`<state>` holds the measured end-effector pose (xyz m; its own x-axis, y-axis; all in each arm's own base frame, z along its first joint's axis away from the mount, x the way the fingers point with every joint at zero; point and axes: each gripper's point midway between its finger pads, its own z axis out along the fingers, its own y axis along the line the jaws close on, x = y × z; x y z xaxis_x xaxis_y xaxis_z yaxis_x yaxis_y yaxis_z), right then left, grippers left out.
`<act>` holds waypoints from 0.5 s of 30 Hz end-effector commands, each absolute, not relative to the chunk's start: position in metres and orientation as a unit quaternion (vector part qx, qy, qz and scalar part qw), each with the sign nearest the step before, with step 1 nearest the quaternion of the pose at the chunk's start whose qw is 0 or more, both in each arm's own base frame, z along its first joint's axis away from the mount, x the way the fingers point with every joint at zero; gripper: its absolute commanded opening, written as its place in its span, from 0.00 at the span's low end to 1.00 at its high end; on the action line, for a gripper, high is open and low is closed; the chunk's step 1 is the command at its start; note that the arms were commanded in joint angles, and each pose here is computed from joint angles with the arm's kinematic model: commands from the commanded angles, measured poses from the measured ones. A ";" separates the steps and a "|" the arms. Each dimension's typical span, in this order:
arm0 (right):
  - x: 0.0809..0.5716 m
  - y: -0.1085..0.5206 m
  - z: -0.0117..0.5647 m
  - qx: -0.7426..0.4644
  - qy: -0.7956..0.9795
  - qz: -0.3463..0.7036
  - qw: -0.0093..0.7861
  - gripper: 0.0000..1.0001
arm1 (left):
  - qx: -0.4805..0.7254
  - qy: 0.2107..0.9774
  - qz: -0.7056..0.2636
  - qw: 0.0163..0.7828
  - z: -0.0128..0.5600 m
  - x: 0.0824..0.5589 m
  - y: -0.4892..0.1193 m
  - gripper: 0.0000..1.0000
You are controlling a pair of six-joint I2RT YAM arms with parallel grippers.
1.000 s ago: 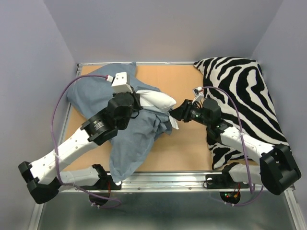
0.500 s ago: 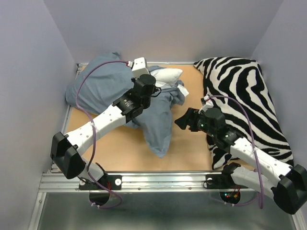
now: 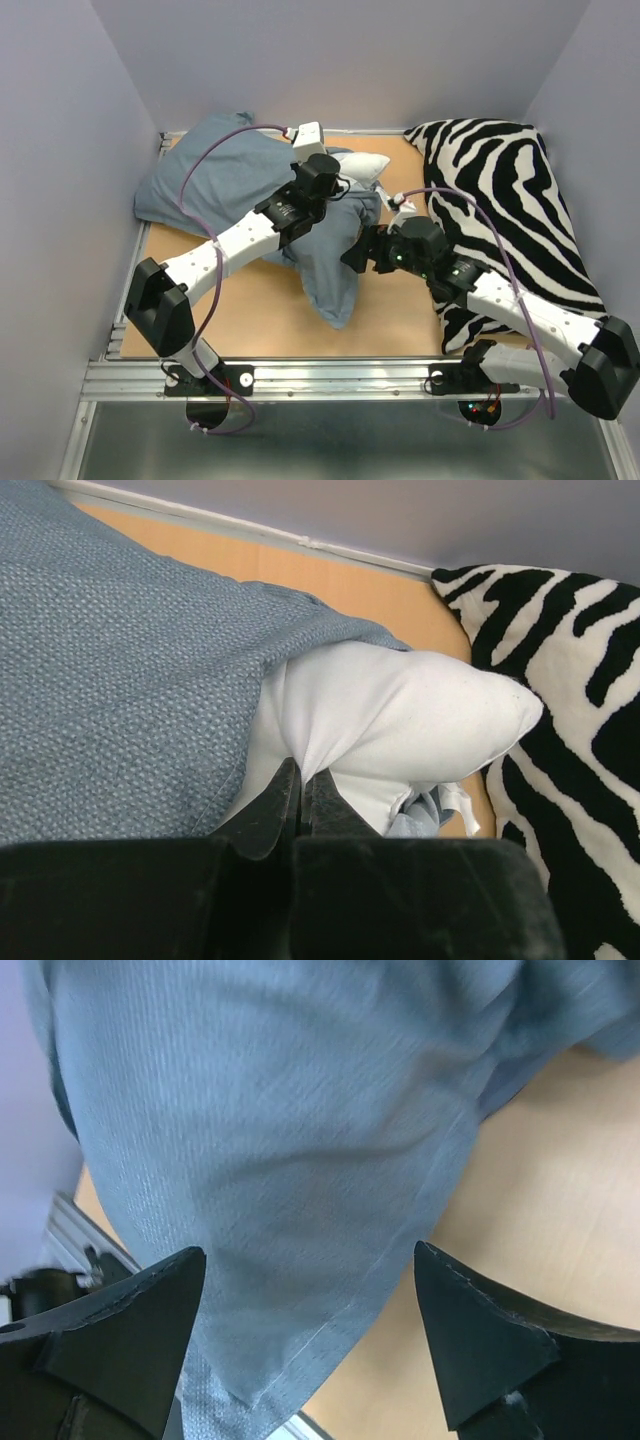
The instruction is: Remove the pillowcase from the pillow
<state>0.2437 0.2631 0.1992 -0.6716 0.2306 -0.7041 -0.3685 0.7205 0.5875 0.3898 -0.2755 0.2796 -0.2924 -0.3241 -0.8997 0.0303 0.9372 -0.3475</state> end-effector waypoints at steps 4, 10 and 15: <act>0.231 0.302 0.225 -0.084 0.816 0.381 0.427 0.91 | -0.126 0.734 -0.216 0.632 0.349 0.402 -0.289 0.00; 0.221 0.308 0.194 -0.084 0.833 0.367 0.405 0.91 | -0.118 0.737 -0.219 0.629 0.348 0.405 -0.295 0.00; 0.218 0.312 0.176 -0.074 0.843 0.360 0.391 0.66 | -0.115 0.736 -0.221 0.629 0.353 0.407 -0.298 0.00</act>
